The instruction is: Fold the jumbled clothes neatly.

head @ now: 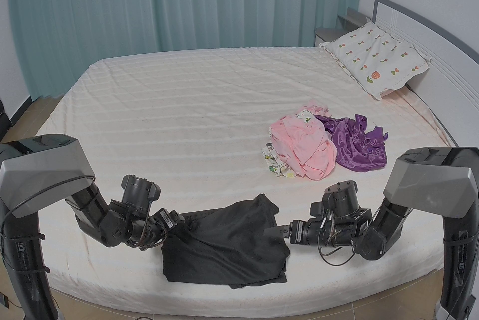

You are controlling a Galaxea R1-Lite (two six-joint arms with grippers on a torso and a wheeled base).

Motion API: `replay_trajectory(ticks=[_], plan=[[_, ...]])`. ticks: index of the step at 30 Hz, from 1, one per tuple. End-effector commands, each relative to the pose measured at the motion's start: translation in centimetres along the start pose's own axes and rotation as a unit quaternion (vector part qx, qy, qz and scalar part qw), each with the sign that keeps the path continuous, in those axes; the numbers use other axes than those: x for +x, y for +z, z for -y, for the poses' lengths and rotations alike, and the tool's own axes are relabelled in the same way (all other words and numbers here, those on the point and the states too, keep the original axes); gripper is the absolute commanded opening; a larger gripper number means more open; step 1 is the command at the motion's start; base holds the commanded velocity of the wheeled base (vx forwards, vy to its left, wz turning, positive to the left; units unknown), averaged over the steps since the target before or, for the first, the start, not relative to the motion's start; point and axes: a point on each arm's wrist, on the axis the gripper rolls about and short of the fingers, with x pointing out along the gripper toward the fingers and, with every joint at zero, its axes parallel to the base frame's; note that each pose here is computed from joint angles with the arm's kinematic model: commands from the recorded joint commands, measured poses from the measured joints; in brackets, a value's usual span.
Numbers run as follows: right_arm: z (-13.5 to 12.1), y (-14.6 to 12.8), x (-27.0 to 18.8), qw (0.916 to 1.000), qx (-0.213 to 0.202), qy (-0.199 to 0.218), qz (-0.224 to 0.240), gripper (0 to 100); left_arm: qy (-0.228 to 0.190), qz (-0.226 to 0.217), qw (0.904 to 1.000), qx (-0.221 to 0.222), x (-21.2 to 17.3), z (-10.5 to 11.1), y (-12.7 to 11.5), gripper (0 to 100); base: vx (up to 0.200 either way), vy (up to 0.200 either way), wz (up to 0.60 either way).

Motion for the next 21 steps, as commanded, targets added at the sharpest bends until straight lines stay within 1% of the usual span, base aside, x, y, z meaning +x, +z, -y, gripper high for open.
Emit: replay_trajectory(ticks=[1,4,6,10,12,16,17,21], plan=[[-1.3,-2.0,-0.4,0.9994,-0.018,0.013,-0.026,100,-0.014,0.005,0.9998,-0.013,-1.1,-0.1,0.9,100,0.0,0.0,0.0],[-1.5,-2.1,-0.5,0.9994,-0.022,0.017,-0.023,100,-0.016,0.006,0.9998,-0.013,-1.0,0.0,0.9,100,0.0,0.0,0.0],[-1.7,-2.8,-0.3,0.9988,-0.03,0.017,-0.033,100,-0.015,0.006,0.9998,-0.012,-0.9,0.0,0.9,100,0.0,0.0,0.0],[-1.5,-3.0,-0.1,0.9984,-0.043,0.011,-0.035,100,-0.016,0.006,0.9998,-0.012,-1.0,0.0,0.9,100,0.0,0.0,0.0],[-1.0,-3.5,0.2,0.997,-0.066,-0.002,-0.04,100,-0.015,0.007,0.9998,-0.012,-0.9,0.1,0.9,100,0.0,0.0,0.0],[-0.9,-4.3,0.7,0.9954,-0.083,-0.017,-0.044,100,-0.015,0.008,0.9998,-0.012,-0.9,0.1,1.0,100,0.0,0.0,0.0],[-1.0,-4.5,0.8,0.995,-0.086,-0.024,-0.044,0,-0.015,0.008,0.9998,-0.012,-0.8,0.1,1.0,100,0.0,0.0,0.0],[-1.0,-4.8,0.4,0.993,-0.103,-0.041,-0.04,0,-0.013,0.008,0.9998,-0.012,-0.8,0.0,1.0,100,0.0,0.0,0.0]])
